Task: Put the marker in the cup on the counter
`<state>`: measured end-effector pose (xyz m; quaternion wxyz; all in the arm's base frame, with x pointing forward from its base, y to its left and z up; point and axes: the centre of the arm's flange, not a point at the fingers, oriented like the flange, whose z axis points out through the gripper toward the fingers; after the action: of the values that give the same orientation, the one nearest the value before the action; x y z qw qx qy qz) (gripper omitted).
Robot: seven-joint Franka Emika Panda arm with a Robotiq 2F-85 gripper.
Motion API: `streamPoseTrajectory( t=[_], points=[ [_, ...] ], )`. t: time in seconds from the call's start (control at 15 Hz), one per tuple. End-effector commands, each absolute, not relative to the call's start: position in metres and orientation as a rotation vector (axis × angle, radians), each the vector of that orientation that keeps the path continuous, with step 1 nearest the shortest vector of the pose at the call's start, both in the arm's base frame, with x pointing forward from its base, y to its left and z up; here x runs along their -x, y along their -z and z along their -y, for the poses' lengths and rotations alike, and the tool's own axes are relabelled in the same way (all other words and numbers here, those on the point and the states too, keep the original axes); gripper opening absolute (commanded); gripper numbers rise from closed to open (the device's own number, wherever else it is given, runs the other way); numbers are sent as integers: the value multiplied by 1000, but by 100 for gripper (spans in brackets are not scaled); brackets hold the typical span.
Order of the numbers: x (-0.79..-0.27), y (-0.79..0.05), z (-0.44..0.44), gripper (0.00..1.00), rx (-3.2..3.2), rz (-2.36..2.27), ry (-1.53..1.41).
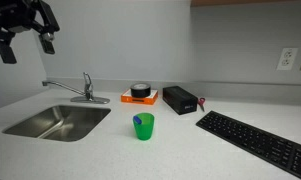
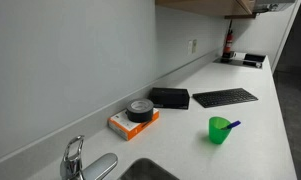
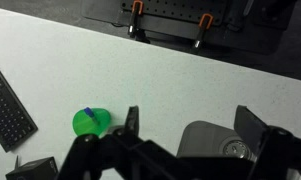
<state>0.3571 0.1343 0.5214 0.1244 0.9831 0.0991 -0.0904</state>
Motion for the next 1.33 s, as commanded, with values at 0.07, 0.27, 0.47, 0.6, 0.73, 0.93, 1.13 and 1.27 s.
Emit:
streamPoseTrajectory(
  t=[0.07, 0.27, 0.47, 0.6, 0.73, 0.93, 1.13, 1.27],
  points=[
    [-357, -521, -134, 100, -2865, -289, 264],
    [-358, -521, -134, 100, -2869, -309, 263],
    [-369, -508, -112, 100, -2859, -233, 199],
    [-380, -495, -90, 100, -2852, -152, 148],
    [-391, -477, -63, 100, -2871, -48, 105],
    [-408, -447, -19, 100, -2906, 167, 7],
    [-417, -431, 23, 100, -2955, 364, 47],
    [-411, -433, 19, 100, -2952, 301, 79]
  ],
)
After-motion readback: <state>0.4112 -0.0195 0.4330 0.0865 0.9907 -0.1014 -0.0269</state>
